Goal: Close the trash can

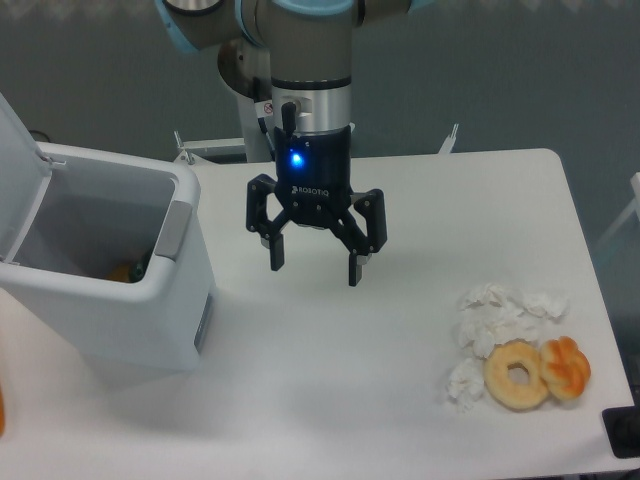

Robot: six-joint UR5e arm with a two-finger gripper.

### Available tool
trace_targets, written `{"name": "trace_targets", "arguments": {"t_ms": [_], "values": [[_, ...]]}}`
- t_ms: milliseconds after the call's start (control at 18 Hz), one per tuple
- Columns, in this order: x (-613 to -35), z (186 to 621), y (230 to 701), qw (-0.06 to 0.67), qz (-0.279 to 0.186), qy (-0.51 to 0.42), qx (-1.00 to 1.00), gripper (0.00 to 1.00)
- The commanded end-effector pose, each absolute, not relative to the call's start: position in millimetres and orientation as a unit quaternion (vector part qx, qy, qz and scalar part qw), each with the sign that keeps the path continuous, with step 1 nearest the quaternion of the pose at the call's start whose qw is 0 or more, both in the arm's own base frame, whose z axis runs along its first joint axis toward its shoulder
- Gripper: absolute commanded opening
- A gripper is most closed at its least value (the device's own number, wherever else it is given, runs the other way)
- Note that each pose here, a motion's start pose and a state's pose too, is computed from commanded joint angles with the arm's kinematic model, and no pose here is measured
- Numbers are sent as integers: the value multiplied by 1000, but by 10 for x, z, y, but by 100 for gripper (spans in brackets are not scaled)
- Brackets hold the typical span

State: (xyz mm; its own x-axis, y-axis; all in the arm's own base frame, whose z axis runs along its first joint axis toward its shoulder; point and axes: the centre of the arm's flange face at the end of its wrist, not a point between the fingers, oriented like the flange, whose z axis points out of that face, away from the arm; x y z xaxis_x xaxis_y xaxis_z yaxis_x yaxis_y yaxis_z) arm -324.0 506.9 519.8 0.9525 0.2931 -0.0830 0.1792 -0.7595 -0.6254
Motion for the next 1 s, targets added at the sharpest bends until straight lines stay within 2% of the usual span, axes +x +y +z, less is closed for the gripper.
{"name": "trace_targets", "arguments": {"t_ms": [278,556,722,1000], "values": [[-3141,5367,5174,344,64,-181,-919,100],[-2703,5511,5321,372,-13,-231,-899,100],[-2254,5579,5490,382,-51,-200,-901,100],[-1768,5726,5580,386,-94,-226,-889,100]]}}
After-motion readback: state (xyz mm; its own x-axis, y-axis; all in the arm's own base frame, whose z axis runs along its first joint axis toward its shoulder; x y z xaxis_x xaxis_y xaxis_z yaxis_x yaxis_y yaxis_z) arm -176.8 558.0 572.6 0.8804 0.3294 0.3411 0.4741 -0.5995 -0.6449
